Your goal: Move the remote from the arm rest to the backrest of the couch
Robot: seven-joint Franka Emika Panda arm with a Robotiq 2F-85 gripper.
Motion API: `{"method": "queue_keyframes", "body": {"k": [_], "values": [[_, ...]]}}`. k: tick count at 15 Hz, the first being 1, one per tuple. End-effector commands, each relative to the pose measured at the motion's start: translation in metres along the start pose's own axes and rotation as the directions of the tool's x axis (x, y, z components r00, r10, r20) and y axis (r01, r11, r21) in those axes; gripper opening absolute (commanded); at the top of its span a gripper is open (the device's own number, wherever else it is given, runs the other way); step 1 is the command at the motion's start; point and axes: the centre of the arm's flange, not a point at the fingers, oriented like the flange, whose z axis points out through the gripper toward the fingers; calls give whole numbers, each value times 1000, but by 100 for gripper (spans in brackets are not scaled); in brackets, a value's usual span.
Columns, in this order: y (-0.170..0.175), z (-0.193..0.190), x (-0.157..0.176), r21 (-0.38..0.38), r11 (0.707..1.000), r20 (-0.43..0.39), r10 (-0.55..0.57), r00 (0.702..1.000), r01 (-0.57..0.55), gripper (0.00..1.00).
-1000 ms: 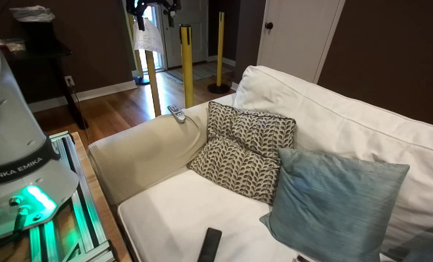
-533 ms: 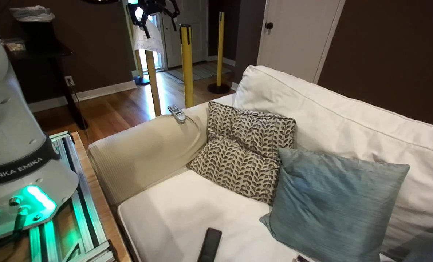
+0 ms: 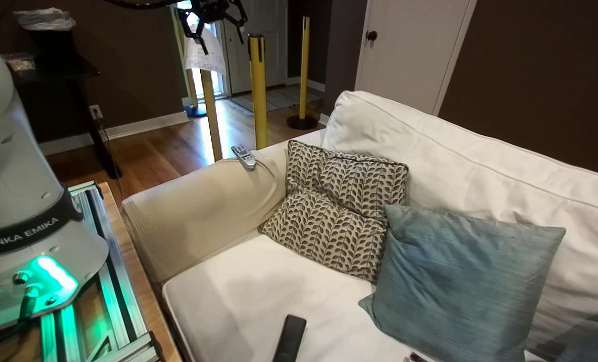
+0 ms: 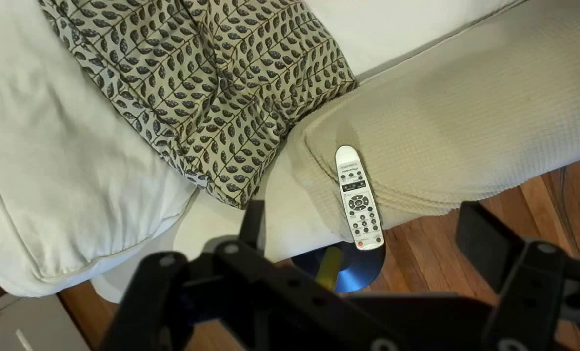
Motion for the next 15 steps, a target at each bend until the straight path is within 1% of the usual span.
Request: {"method": "queue_keyframes", "body": {"k": [1, 2, 3, 6, 10, 12, 15], "values": [[0, 0, 0, 0, 1000, 0, 0, 1000, 0, 100], [0, 0, 0, 0, 1000, 0, 0, 1000, 0, 100], [0, 10, 4, 18, 1000, -13, -11, 1000, 12, 100], [-15, 47, 26, 89, 994, -44, -54, 998, 57, 100], [-39, 97, 50, 157, 983, -79, -85, 993, 97, 100], [-52, 118, 59, 176, 976, -90, -114, 989, 129, 100], [-65, 152, 68, 176, 968, -97, -163, 982, 178, 100]]}}
